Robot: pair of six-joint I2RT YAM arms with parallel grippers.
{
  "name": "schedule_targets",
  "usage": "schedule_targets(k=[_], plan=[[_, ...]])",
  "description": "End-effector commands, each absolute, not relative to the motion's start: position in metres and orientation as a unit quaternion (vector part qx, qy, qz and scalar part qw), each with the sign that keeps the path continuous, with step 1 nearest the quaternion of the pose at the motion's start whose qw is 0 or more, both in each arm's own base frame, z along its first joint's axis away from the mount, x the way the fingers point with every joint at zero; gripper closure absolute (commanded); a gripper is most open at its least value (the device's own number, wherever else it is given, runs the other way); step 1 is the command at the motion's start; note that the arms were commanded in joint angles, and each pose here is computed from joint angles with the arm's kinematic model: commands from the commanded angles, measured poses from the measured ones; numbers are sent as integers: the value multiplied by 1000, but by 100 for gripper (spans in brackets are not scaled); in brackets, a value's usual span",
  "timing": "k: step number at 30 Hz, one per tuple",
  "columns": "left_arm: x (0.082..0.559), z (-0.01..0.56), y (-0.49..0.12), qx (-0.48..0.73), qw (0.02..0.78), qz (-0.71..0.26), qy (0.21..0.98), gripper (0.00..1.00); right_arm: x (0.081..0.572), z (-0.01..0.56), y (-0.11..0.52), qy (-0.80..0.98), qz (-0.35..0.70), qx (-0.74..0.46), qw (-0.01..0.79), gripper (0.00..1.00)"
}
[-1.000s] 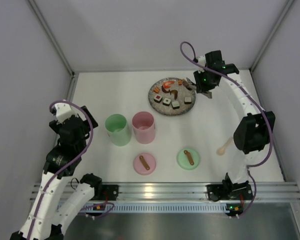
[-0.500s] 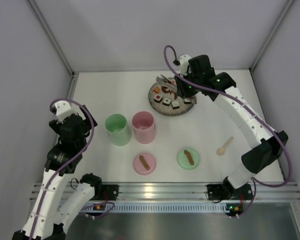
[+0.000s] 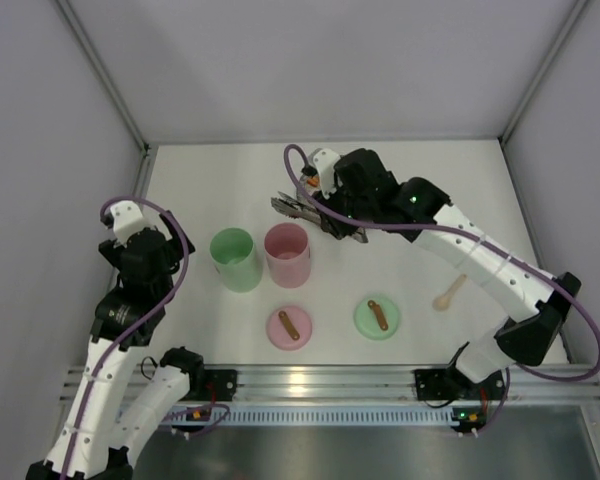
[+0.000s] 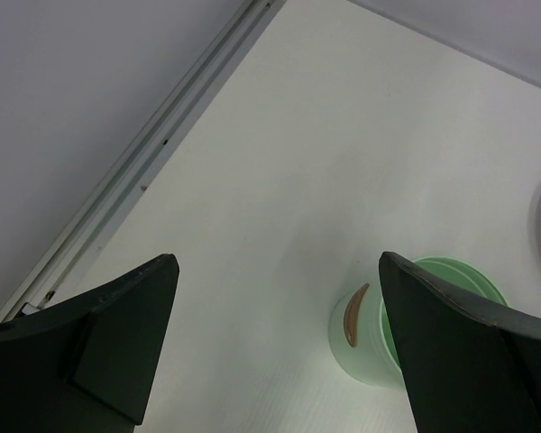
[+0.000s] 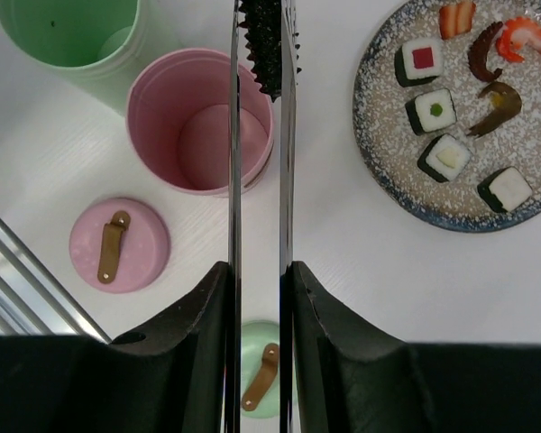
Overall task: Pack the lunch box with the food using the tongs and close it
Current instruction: Place the fake food in the packing box.
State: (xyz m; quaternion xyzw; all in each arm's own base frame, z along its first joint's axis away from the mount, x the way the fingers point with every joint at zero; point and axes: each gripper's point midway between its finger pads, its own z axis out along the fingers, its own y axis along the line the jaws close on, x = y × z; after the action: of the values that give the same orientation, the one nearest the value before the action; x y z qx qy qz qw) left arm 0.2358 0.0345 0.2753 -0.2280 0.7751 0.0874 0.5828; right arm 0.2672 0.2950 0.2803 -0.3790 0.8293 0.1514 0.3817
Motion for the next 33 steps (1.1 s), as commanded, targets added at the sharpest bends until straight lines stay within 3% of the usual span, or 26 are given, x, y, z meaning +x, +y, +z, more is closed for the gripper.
schedule_targets(k=[1,13,16,18,21,25,33], plan=[[239,279,33,-227,592,81,769,1,251,302,290,816,158,-374,411,94],[239,279,33,-226,592,80,770,1,212,281,288,823,181,-382,379,92],[239,279,33,-226,593,79,769,1,212,279,288,824,180,-382,378,86],[238,281,33,-226,595,78,767,1,212,279,289,824,180,-383,377,70],[237,281,34,-228,595,79,766,1,211,280,290,823,182,-385,376,62],[235,283,35,-230,600,79,762,1,210,285,289,820,185,-385,382,57],[232,288,38,-235,607,78,755,1,221,320,281,809,178,-356,433,58]])
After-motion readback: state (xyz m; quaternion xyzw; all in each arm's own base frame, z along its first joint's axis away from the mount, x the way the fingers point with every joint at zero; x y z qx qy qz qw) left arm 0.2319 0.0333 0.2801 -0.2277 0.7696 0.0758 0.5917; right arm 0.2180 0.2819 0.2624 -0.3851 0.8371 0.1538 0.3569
